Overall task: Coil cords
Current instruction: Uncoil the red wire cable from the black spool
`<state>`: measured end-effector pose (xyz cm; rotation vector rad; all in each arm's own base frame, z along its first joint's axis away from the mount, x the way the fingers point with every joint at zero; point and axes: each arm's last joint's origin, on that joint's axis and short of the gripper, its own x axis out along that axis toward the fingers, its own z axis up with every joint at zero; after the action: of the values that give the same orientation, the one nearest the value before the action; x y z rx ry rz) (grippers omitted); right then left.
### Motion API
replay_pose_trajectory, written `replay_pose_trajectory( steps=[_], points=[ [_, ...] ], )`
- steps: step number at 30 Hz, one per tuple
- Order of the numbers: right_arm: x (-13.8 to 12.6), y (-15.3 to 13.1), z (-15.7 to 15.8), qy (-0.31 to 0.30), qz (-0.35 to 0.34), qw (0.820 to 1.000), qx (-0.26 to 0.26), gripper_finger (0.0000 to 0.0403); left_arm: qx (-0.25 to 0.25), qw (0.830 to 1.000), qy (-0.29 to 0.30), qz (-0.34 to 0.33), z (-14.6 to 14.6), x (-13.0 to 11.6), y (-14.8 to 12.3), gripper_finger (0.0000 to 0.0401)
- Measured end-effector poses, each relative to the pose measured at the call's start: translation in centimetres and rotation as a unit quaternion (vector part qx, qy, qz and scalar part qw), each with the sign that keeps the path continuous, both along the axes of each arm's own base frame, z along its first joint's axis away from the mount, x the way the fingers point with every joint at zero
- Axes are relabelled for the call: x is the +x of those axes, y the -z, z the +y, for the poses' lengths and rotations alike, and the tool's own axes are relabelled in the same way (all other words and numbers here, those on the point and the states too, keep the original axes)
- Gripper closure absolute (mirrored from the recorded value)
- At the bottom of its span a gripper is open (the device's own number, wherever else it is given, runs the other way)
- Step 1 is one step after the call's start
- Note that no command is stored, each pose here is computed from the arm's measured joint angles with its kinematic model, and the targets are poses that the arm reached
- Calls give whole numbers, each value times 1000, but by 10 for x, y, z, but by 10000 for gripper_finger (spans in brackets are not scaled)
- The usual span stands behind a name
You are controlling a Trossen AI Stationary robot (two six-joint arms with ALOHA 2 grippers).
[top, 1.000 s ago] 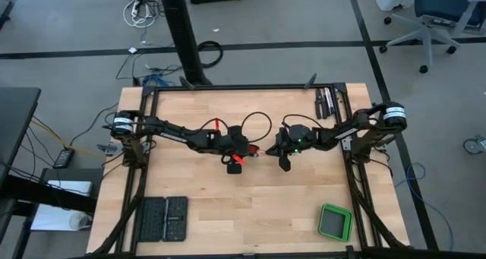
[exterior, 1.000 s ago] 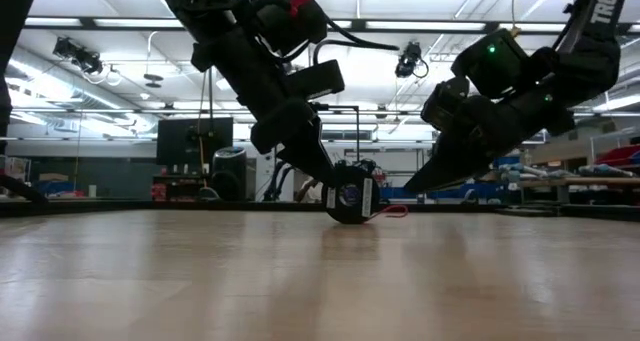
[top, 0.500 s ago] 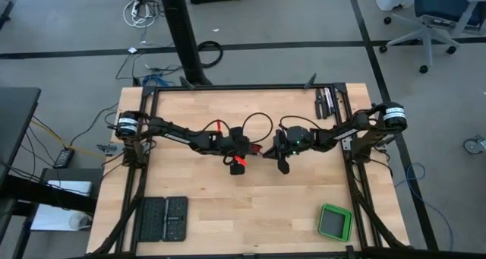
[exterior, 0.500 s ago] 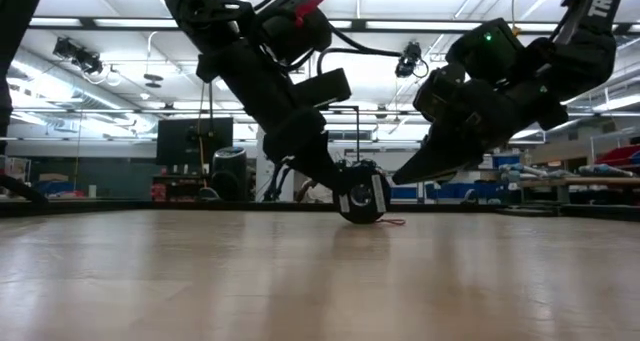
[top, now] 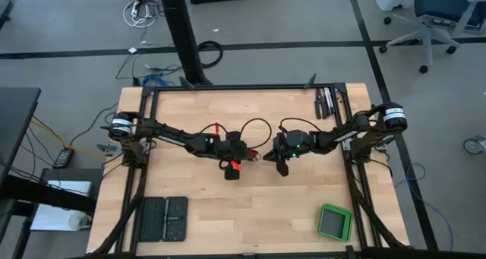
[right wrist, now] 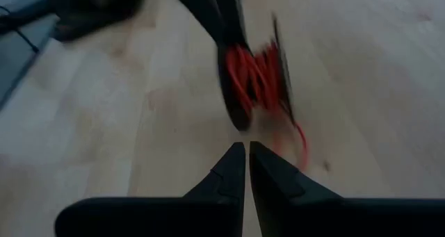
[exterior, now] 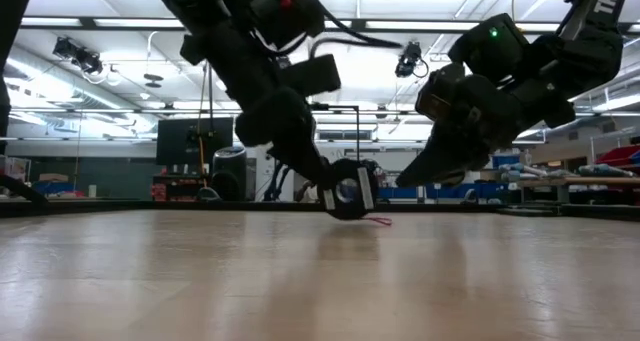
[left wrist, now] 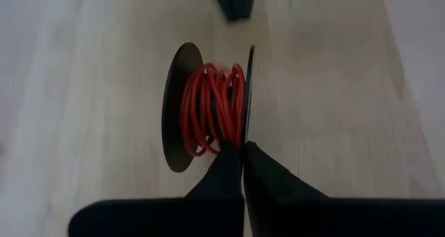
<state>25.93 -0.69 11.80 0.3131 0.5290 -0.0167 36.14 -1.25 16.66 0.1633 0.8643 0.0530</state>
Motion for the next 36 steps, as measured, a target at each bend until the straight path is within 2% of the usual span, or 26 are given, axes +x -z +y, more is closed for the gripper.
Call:
replay_pose_trajectory(
  steps=[4, 7, 14, 18, 28, 31, 36],
  points=[
    [-1, 2, 1, -6, 9, 1000, -27, 378, 3, 1000, 14, 5, 0, -4, -7, 401],
    [-1, 2, 2, -18, 8, 999, -38, 378, 3, 999, 47, -2, -2, -5, -13, 401],
    [1, -2, 5, -79, -19, 997, -16, 373, -8, 991, 131, -14, -6, -13, -30, 401],
    [3, -7, 5, -86, -48, 995, -25, 354, -7, 985, 167, -33, -6, -19, -46, 401],
    [16, -24, 4, -111, -102, 988, -29, 294, 6, 977, 191, -95, 0, -29, -78, 401],
    [17, -25, -2, -109, -109, 987, -34, 288, 3, 975, 196, -108, -1, -30, -82, 401],
    [17, -29, -5, -144, -130, 981, -17, 287, 1, 971, 194, -139, -1, -26, -87, 401]
  ],
)
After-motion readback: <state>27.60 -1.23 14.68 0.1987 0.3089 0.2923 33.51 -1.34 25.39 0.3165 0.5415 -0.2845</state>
